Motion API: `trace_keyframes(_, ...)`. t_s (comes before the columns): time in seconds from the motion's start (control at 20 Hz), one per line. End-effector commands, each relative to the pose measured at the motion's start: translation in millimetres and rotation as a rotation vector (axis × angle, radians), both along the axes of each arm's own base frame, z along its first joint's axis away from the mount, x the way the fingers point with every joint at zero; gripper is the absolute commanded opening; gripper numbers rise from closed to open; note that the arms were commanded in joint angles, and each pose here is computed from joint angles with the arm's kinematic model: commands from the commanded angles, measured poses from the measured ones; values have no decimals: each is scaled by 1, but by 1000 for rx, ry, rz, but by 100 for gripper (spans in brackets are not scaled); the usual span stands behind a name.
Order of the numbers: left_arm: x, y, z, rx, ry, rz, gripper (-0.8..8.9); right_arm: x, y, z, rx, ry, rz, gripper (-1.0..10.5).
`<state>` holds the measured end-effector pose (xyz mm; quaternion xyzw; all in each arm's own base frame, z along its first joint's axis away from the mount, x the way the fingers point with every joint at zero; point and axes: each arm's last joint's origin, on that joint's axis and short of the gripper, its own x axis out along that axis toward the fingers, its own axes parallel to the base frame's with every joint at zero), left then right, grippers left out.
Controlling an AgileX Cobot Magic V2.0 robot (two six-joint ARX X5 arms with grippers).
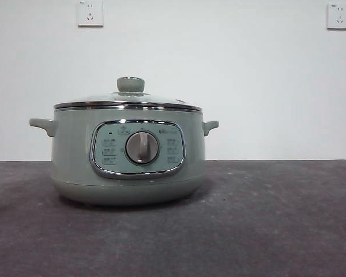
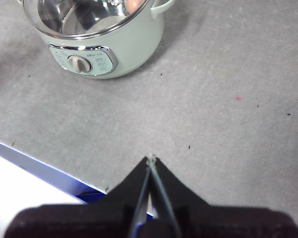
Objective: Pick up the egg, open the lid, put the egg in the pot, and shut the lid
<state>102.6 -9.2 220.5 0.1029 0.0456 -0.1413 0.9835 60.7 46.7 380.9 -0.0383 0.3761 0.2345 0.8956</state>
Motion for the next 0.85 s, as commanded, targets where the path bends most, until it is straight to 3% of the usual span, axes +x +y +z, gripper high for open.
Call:
trace_keyframes(0.05, -1, 1, -27, -51, 20, 32, -4, 1, 1, -2, 3, 4, -9, 1)
trace_keyframes(0.3, -4, 1, -70, -121, 78, 44, -3, 1, 1, -2, 3, 4, -9, 1)
trace_keyframes(0.85, -6, 1, -71, -129, 84, 59, -3, 1, 1, -2, 3, 4, -10, 1)
